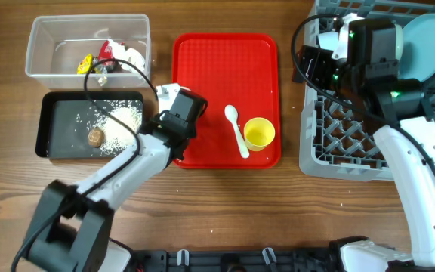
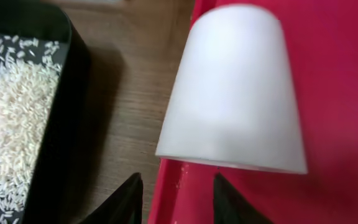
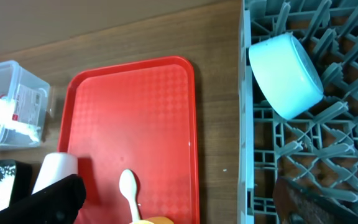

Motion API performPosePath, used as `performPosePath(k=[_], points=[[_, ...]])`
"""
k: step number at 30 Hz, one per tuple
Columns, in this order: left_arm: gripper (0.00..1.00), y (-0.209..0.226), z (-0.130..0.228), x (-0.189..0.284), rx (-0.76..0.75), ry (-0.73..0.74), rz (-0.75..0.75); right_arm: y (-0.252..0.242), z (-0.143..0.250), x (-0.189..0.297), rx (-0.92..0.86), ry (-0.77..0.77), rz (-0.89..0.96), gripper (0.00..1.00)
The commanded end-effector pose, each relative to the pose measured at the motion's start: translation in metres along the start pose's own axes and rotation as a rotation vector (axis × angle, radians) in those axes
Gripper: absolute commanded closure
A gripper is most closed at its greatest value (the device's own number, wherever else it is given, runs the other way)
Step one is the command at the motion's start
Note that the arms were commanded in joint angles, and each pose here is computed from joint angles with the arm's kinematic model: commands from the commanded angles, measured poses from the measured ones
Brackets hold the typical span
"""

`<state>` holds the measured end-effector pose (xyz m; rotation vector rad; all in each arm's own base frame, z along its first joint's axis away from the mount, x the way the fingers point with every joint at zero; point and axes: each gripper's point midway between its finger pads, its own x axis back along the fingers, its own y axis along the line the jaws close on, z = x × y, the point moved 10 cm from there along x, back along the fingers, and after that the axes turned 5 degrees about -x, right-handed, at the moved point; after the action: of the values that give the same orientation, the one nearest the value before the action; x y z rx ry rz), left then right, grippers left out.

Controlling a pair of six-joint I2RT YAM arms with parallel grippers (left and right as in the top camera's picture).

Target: Sort waste into correct bins and load items into the dishwasher rack

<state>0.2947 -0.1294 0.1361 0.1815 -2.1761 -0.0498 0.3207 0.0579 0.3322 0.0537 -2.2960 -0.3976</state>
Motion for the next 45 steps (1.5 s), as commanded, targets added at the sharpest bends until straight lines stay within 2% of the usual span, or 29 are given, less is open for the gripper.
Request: performPosePath(k=[1,11,12,14,15,16,18,21,23,27,29,32,35,37,39,45], points=[[0.68,0.000,0.009,-0.010,0.004,0.041,-0.044,0.001,-0.001,-0.007,0.020,0.018,0.002,0.00],[0.66,-0.009,-0.016,-0.011,0.064,-0.139,-0.016,0.001,-0.001,-0.009,0.020,0.025,0.005,0.00],[0.62,-0.009,-0.017,-0.008,0.059,-0.140,-0.009,0.001,0.000,-0.009,0.020,0.027,0.006,0.00],[0.58,-0.013,-0.025,0.017,0.083,-0.116,0.131,0.000,0.000,-0.009,0.022,0.031,0.008,0.00],[0.58,-0.014,-0.036,0.043,0.192,-0.109,0.266,0.000,0.000,-0.009,0.036,0.032,0.008,0.00],[0.63,-0.011,-0.042,0.061,0.293,-0.105,0.367,0.000,0.001,-0.009,0.043,0.032,0.008,0.00],[0.73,0.002,-0.041,0.066,0.566,0.001,0.414,0.000,0.001,-0.009,0.042,0.036,0.010,0.00],[0.70,0.004,-0.030,0.032,0.818,0.197,0.455,0.000,0.001,-0.009,0.043,0.035,0.009,0.00],[0.66,-0.006,-0.030,0.005,0.886,0.246,0.475,-0.001,0.002,-0.009,0.045,0.045,0.013,0.00],[0.58,-0.013,-0.034,-0.023,0.907,0.209,0.503,-0.002,0.006,-0.009,0.072,0.074,0.024,0.00],[0.57,-0.011,-0.034,-0.025,0.912,0.205,0.483,-0.003,0.007,-0.009,0.087,0.080,0.025,0.00],[0.57,-0.010,-0.041,-0.015,0.892,0.203,0.552,-0.002,0.007,-0.009,0.088,0.077,0.024,0.00],[0.54,-0.004,-0.058,0.021,0.724,0.072,0.648,-0.002,0.007,-0.009,0.089,0.077,0.024,0.00],[0.50,0.014,-0.056,0.036,0.723,0.005,0.506,-0.002,0.007,-0.009,0.088,0.078,0.024,0.00],[0.49,0.022,-0.039,0.028,0.717,0.065,0.361,-0.002,0.007,-0.009,0.089,0.076,0.024,0.00],[0.51,0.011,-0.024,-0.016,0.684,0.142,0.298,-0.001,0.008,-0.009,0.087,0.086,-0.001,0.00]])
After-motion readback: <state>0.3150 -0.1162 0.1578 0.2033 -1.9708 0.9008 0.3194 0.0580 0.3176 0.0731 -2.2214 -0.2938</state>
